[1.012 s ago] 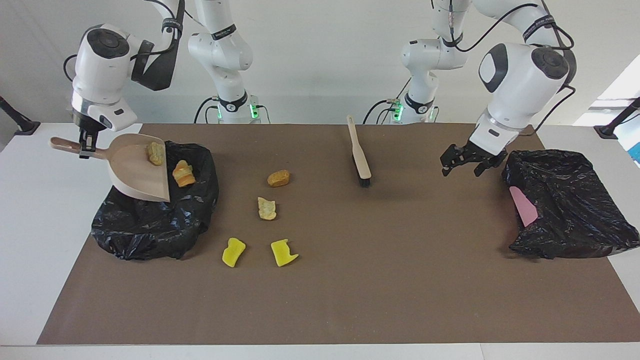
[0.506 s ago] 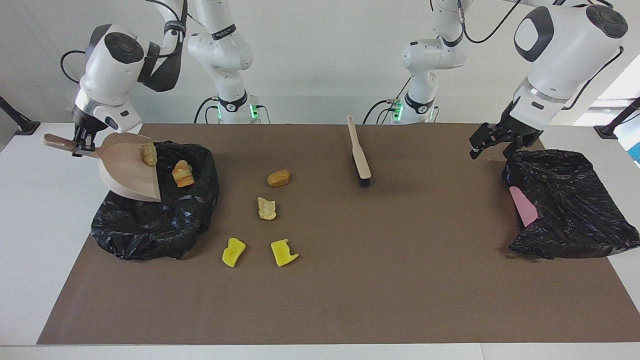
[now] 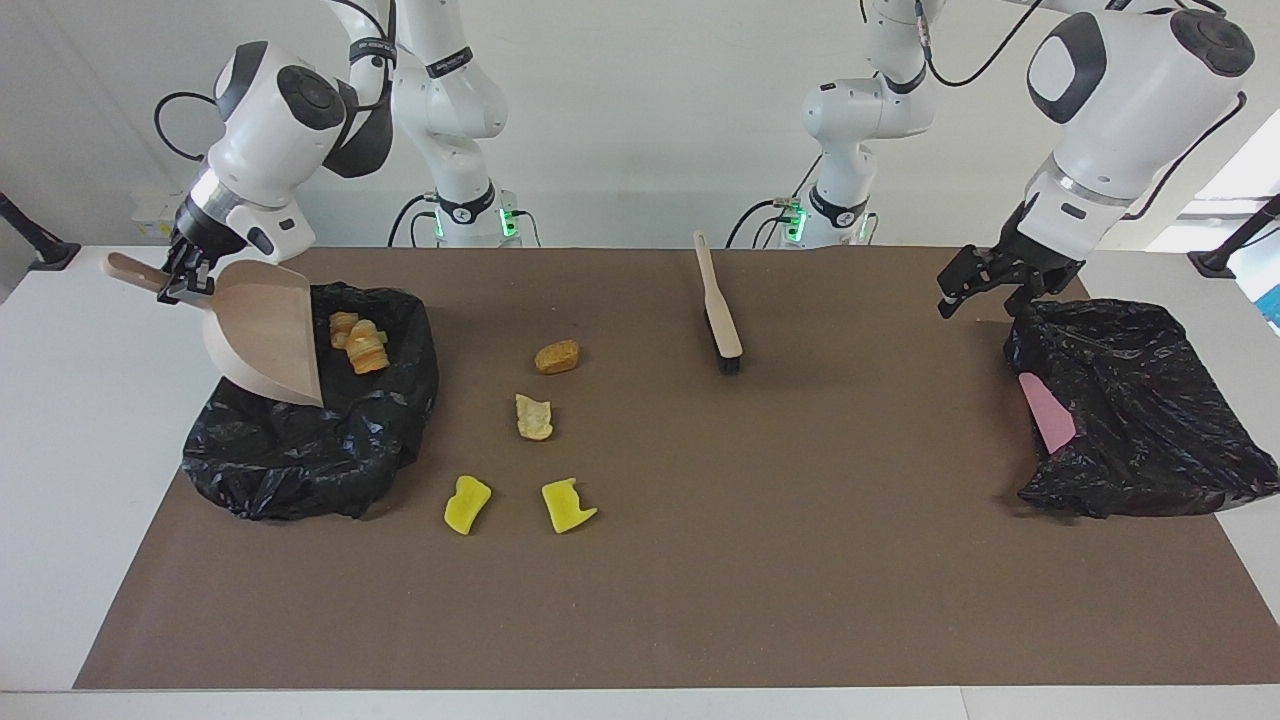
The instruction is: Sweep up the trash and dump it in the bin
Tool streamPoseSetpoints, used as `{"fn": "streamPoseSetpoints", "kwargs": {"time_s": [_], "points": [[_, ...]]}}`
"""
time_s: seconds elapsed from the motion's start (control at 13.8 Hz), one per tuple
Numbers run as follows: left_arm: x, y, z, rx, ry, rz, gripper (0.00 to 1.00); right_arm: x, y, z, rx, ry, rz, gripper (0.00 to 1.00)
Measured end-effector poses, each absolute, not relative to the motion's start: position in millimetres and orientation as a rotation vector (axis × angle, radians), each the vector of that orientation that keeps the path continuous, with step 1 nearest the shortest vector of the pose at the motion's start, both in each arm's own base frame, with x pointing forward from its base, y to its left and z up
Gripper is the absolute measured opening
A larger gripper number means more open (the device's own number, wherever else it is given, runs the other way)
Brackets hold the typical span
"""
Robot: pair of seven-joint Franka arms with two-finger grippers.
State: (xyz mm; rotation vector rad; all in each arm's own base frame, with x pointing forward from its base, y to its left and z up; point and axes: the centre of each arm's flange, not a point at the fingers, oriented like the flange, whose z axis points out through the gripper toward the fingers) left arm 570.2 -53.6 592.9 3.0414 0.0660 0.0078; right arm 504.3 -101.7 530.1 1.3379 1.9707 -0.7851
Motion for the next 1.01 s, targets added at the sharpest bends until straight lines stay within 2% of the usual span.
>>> {"fn": "streamPoseSetpoints", "kwargs": {"time_s": [0.29, 0.51, 0.72, 1.01], "points": [[568, -59, 599, 3.095, 0.004, 0.016, 1.0, 498, -93, 536, 1.288, 1.94, -0.857, 0.32], [564, -59, 605, 3.103, -0.05, 0.026, 1.0, 501, -73, 565, 1.277, 1.898, -0.84, 0.32], [562, -54, 609, 3.103, -0.043, 0.029, 1.0, 511, -48, 594, 1.277, 1.841, -0.747, 0.32], [562, -52, 609, 3.103, -0.039, 0.03, 1.0, 540, -7, 608, 1.502, 1.796, -0.564, 0.32]]}}
